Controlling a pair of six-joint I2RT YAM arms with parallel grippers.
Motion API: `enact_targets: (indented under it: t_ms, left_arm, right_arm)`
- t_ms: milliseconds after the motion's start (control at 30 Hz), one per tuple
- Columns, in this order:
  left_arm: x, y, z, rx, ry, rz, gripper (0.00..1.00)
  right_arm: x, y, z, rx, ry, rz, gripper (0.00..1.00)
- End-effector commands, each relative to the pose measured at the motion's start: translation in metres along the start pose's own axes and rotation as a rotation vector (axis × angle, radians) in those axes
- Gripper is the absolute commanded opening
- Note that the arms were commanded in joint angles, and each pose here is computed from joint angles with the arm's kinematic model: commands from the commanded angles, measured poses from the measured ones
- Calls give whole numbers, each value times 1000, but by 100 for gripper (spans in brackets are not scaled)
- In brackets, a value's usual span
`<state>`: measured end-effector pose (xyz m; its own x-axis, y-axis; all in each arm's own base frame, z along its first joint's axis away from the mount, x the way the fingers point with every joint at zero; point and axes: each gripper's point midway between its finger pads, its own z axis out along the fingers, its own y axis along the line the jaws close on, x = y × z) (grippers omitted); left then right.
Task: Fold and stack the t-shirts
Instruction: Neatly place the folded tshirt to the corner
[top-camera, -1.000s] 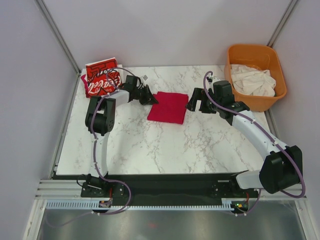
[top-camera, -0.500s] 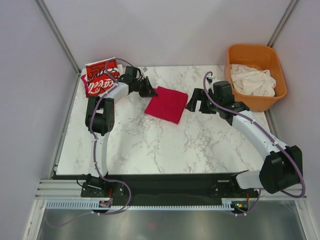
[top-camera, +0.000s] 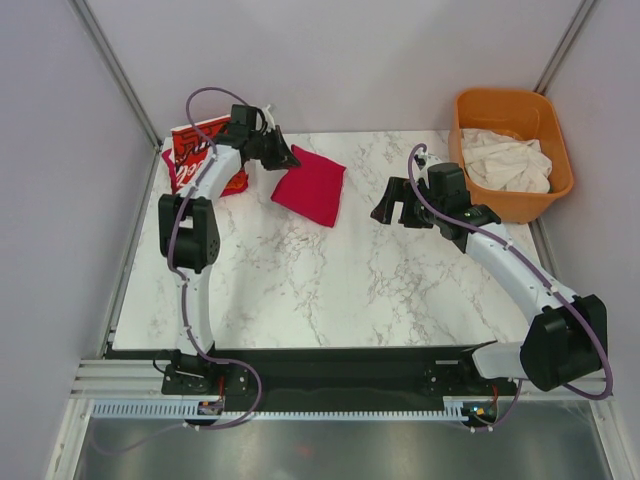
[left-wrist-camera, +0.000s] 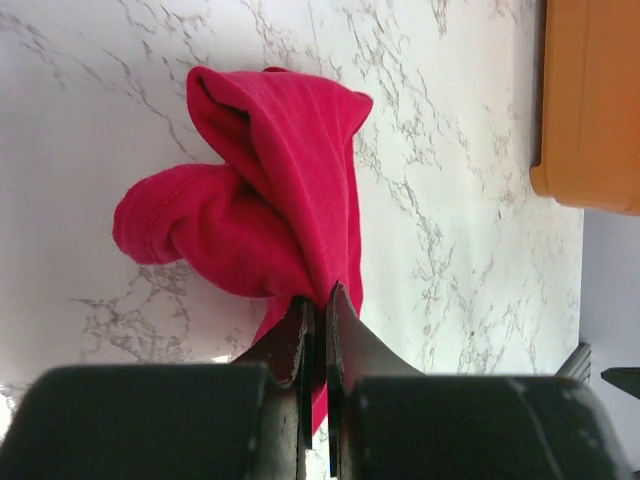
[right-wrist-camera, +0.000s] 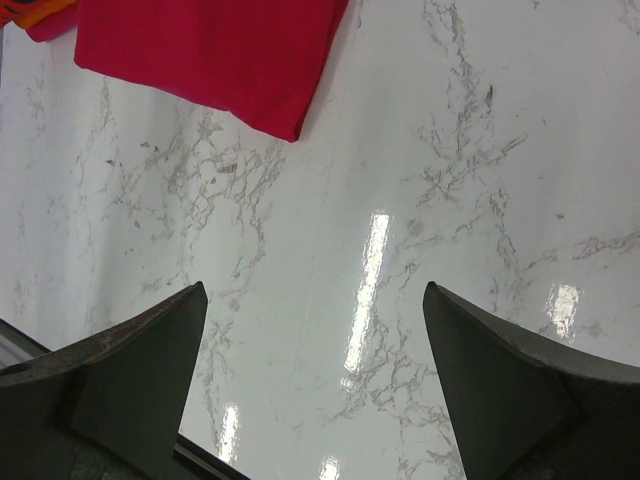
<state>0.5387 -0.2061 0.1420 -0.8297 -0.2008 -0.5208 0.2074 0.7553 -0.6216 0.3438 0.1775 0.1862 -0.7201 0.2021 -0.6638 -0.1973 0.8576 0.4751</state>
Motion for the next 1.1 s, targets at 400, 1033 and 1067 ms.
enact_targets:
  t_ms: [400,1033,1067]
  left_arm:
    - [-103,-3,-76,-8,-209,98,2]
    - [-155,120,-218,-117,-411,-89,2]
    - [-153,127,-218,-120,-407,-101,2]
  right_arm:
    - [-8,9,-5,-49,-41,-21,98]
    - [-1,11,4,-72,-12,-9,98]
    - [-1,10,4,-73,-12,-8,98]
